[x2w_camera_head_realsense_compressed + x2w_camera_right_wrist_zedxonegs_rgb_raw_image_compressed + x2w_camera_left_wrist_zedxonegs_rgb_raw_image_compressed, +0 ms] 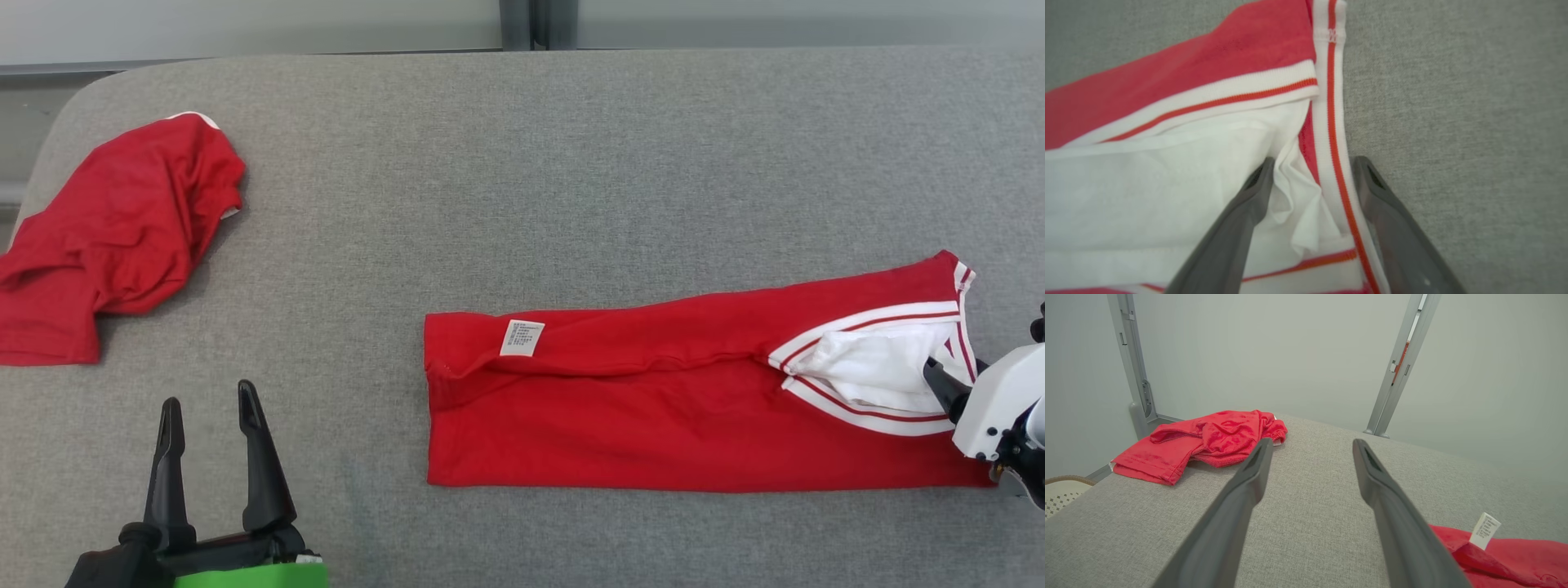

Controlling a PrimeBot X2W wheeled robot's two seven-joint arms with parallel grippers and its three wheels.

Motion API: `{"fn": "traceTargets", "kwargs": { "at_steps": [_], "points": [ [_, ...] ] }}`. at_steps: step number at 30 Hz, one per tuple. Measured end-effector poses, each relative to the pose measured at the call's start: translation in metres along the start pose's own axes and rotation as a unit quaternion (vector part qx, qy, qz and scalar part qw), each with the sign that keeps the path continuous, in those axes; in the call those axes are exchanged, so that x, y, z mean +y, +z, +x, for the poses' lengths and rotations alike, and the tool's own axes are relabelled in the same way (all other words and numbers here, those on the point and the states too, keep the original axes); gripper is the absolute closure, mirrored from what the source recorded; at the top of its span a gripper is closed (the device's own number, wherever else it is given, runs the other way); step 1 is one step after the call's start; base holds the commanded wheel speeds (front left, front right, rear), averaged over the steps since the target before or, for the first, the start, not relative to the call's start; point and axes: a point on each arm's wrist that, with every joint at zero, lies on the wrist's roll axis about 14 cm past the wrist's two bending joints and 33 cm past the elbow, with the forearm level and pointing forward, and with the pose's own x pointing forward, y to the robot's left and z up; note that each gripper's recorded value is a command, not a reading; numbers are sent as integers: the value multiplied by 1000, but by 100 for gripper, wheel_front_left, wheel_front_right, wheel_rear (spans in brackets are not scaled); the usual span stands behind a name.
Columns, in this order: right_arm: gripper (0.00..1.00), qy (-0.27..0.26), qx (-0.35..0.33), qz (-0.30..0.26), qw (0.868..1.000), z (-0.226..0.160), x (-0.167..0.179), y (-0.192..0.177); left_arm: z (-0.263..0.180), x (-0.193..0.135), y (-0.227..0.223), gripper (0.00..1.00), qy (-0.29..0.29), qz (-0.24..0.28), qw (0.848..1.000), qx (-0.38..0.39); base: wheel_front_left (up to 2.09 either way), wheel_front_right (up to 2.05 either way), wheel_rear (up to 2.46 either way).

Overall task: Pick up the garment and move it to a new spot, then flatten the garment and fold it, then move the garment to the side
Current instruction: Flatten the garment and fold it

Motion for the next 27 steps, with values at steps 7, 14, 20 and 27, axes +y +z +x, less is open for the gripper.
{"fn": "traceTargets", "kwargs": {
  "at_steps": [7,14,20,27],
  "points": [
    [100,42,9,19,999,-1,20,-2,-5,6,6,0,11,-5,1000,-9,0,0,0],
    [100,20,-29,16,999,-22,-9,21,-11,9,14,0,14,-9,1000,-20,0,0,0],
    [100,-74,-91,15,993,-69,-91,72,-16,10,23,0,11,-11,999,-33,0,0,0],
    [100,-68,-114,6,991,-99,-96,104,-17,14,28,0,16,-10,999,-41,0,0,0]
  ]
}}
